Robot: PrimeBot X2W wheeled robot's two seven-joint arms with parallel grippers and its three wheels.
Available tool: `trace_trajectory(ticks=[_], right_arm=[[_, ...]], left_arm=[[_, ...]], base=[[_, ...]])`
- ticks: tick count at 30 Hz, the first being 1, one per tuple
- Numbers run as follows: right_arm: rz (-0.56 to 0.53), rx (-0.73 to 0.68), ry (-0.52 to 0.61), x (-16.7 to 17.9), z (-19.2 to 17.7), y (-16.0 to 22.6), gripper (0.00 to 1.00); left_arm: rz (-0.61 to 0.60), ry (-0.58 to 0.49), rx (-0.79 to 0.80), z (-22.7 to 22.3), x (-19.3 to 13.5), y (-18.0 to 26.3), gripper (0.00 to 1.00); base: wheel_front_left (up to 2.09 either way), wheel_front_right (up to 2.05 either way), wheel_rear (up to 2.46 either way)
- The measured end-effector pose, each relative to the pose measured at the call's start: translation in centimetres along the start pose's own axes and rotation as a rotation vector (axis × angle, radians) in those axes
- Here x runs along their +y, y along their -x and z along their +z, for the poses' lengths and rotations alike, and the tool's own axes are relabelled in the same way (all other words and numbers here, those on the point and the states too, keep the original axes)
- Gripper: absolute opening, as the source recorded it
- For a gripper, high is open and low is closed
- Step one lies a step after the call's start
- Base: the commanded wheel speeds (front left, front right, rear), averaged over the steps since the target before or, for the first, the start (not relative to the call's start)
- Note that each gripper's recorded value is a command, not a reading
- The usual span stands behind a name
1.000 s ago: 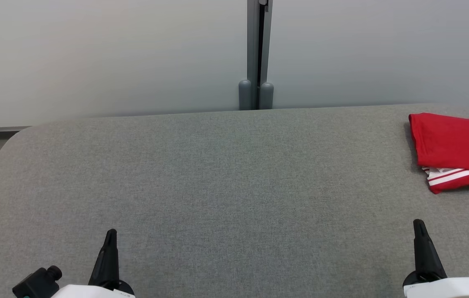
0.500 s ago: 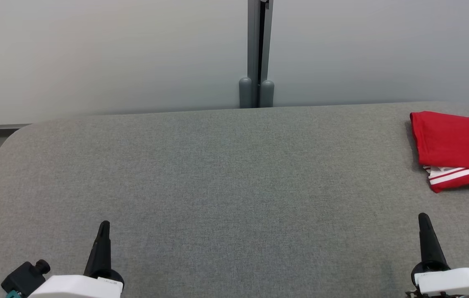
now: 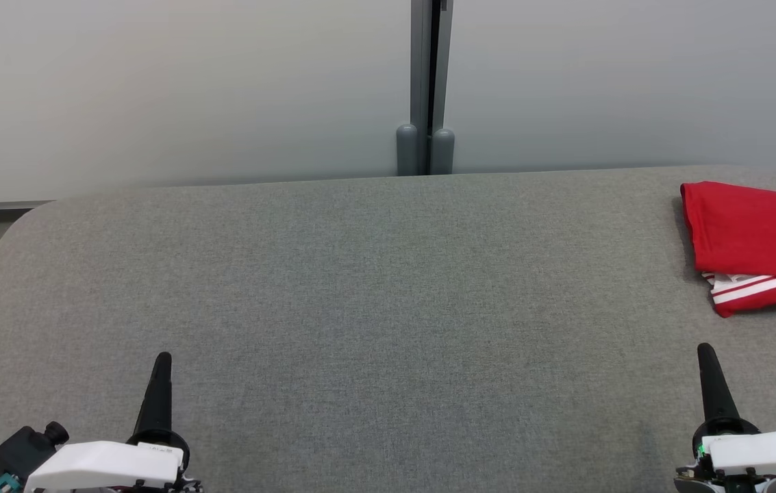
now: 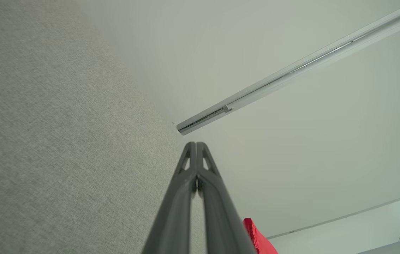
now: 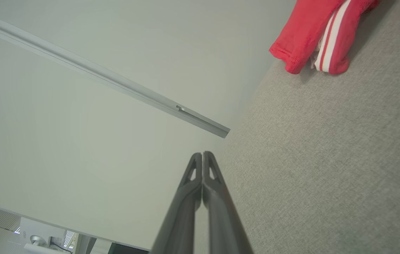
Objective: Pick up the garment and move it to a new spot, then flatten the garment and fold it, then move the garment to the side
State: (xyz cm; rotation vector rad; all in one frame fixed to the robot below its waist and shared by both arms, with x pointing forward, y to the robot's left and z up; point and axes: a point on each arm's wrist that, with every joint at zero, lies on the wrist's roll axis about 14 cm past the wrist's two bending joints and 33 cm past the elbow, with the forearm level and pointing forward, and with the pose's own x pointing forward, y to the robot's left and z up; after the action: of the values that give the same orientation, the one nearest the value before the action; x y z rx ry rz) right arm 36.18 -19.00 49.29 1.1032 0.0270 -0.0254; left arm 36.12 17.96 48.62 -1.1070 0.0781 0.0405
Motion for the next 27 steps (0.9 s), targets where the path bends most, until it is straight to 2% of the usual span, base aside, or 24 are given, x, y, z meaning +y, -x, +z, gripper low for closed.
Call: trace_trajectory(ticks=[27], right_arm=[[0.007, -0.003, -0.235, 0.3, 0.8, -1.3, 0.00]], left_arm=[[-0.021, 0.236, -0.005, 1.2, -0.3, -1.3, 0.00]], base=[[0.00, 0.00, 0.00]])
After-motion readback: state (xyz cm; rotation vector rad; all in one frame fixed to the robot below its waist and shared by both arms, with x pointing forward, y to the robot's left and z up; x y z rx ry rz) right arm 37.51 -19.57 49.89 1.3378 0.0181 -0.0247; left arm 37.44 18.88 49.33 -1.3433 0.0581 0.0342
